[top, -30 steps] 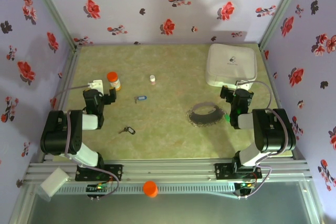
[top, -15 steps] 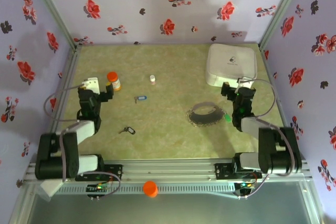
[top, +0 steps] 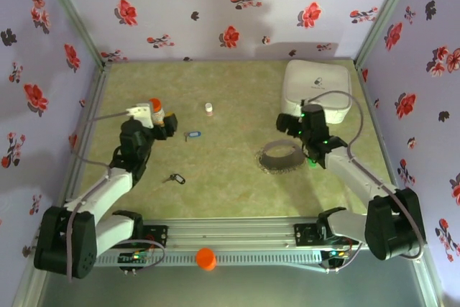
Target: Put the keys on the keyring
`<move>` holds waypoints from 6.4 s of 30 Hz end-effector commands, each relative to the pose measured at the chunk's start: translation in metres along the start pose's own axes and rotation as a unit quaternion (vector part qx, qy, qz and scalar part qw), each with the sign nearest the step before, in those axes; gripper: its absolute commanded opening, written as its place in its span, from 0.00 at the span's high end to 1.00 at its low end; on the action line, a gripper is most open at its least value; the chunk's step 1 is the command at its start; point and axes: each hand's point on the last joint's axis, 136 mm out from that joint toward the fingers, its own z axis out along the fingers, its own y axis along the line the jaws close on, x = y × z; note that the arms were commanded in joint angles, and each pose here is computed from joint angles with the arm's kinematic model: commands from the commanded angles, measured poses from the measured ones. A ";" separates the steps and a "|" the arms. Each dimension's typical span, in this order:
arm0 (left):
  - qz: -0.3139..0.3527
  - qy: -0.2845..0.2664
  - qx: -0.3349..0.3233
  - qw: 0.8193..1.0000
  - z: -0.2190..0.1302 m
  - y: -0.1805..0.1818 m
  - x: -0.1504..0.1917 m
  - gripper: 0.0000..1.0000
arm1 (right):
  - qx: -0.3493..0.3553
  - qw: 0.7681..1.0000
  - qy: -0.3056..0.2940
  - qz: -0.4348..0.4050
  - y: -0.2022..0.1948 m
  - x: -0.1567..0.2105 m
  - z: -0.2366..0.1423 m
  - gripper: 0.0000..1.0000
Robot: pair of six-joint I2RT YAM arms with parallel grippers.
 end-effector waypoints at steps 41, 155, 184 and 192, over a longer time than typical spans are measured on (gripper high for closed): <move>-0.105 0.112 0.095 0.984 0.028 -0.117 0.103 0.14 | -0.032 0.964 0.265 0.016 0.086 0.129 0.058 0.16; -0.142 0.290 -0.085 0.943 -0.049 -0.066 0.125 0.64 | 0.026 0.951 0.309 0.012 0.065 0.181 0.009 0.74; -0.145 0.263 -0.058 0.952 -0.038 -0.080 0.105 0.64 | 0.122 0.962 0.232 0.080 0.002 0.139 -0.025 0.75; -0.152 0.261 -0.059 0.951 -0.038 -0.079 0.107 0.64 | 0.121 0.958 0.246 0.081 0.004 0.148 -0.007 0.78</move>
